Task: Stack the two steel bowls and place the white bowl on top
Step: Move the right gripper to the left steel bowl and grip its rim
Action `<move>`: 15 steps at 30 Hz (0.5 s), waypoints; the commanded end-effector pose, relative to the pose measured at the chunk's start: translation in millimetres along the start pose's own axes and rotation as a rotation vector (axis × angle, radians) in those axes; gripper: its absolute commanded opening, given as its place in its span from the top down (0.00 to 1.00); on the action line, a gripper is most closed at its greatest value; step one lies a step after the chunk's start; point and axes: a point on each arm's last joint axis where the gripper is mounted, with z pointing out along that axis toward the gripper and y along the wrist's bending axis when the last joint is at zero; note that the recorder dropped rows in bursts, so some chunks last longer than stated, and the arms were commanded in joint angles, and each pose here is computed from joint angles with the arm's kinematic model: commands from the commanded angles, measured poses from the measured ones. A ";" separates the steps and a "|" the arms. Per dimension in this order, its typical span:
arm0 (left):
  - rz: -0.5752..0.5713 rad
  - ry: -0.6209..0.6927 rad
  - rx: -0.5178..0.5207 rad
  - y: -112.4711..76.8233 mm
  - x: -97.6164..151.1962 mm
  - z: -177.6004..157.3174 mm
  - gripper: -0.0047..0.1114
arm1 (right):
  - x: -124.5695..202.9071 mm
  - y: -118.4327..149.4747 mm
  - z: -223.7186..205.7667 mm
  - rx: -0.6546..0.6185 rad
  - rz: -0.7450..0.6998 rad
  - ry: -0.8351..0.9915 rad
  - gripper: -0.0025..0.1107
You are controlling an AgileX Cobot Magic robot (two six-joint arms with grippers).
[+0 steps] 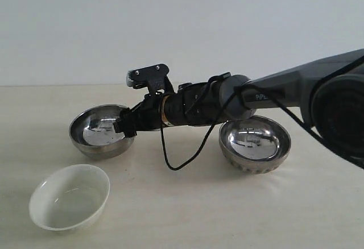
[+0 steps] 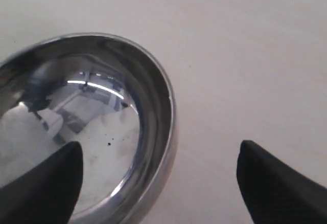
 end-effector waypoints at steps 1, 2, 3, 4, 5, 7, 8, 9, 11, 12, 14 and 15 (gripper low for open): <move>0.001 -0.006 -0.003 0.3 0.5 0.2 0.68 | 8.2 -0.6 12.2 -0.018 0.030 0.008 0.32; 0.001 -0.006 -0.003 0.3 0.5 0.2 0.68 | 8.4 -0.7 12.7 -0.018 0.043 0.008 0.32; 0.001 -0.006 -0.003 0.3 0.5 0.2 0.68 | 10.4 -1.3 13.8 -0.015 0.051 0.013 0.33; 0.001 -0.006 -0.003 0.3 0.5 0.2 0.68 | 9.6 -1.0 13.8 -0.017 0.051 0.010 0.35; 0.001 -0.006 -0.003 0.3 0.5 0.2 0.68 | 8.1 -0.9 13.8 -0.018 0.052 0.006 0.40; 0.001 -0.006 -0.003 0.3 0.5 0.2 0.68 | 7.6 1.0 13.8 -0.038 0.096 0.000 0.57; 0.001 -0.006 -0.003 0.3 0.5 0.2 0.68 | 6.3 2.0 13.2 -0.048 0.119 -0.005 0.65; 0.001 -0.006 -0.003 0.3 0.5 0.2 0.68 | 3.6 5.1 11.8 -0.079 0.129 -0.015 0.91; 0.001 -0.006 -0.003 0.3 0.5 0.2 0.68 | -0.7 6.0 11.7 -0.088 0.139 -0.029 0.98; 0.001 -0.006 -0.003 0.3 0.5 0.2 0.68 | -0.8 5.4 11.8 -0.081 0.152 -0.028 0.98; 0.001 -0.006 -0.003 0.3 0.5 0.2 0.68 | -11.6 5.2 8.2 -0.067 0.185 -0.056 0.98; 0.001 -0.006 -0.003 0.3 0.5 0.2 0.68 | -22.9 2.8 1.6 -0.020 0.181 -0.076 0.98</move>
